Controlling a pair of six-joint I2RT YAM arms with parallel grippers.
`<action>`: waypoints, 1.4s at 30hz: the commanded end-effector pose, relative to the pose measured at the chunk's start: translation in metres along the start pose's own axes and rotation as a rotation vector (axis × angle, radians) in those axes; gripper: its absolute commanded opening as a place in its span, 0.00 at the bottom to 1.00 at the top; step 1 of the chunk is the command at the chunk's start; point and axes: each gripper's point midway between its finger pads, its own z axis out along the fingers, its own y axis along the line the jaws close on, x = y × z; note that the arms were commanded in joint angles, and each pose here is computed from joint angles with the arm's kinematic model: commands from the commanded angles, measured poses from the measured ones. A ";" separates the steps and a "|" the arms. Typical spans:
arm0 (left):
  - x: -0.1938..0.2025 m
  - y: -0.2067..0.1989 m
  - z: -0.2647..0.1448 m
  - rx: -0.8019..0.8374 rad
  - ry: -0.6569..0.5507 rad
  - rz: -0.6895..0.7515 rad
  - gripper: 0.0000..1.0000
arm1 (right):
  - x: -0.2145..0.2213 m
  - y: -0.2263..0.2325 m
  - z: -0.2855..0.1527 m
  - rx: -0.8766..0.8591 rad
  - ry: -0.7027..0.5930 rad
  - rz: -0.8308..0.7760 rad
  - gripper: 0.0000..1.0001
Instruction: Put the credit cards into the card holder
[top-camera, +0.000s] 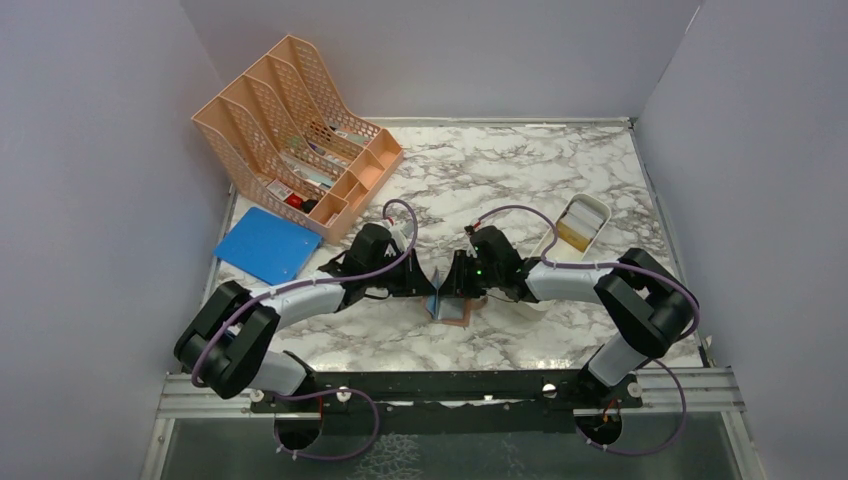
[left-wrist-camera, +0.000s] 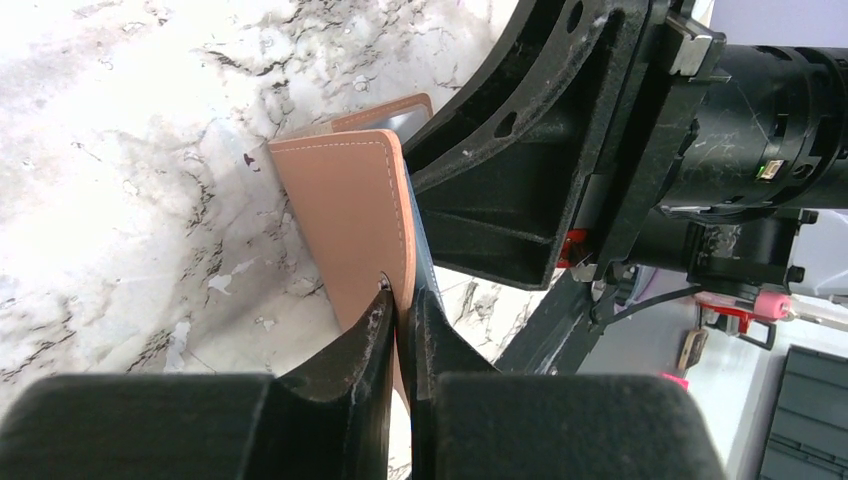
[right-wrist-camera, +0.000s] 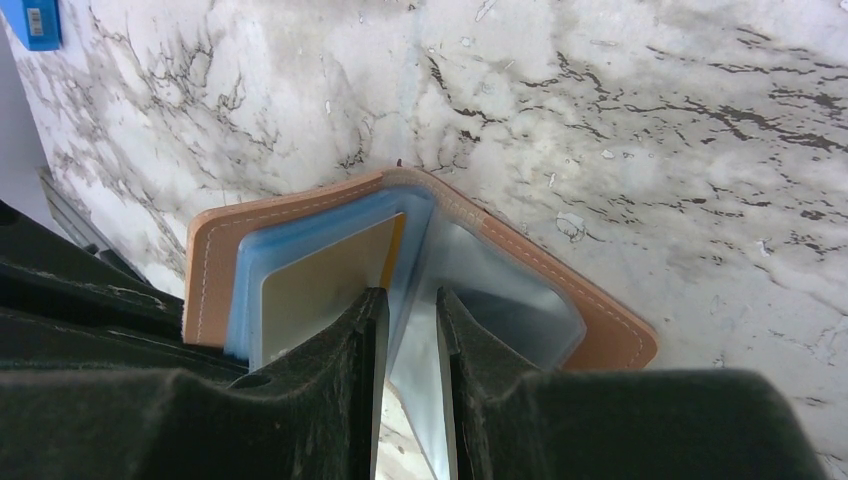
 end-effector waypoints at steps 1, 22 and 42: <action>0.004 -0.003 0.006 0.038 0.005 0.002 0.12 | 0.022 -0.026 0.004 0.074 0.058 -0.011 0.31; 0.011 0.031 0.015 -0.142 0.042 0.007 0.02 | -0.009 -0.006 -0.045 0.121 -0.055 -0.055 0.55; -0.013 0.000 -0.018 -0.184 -0.004 0.029 0.00 | 0.001 -0.003 -0.024 0.061 0.009 -0.061 0.36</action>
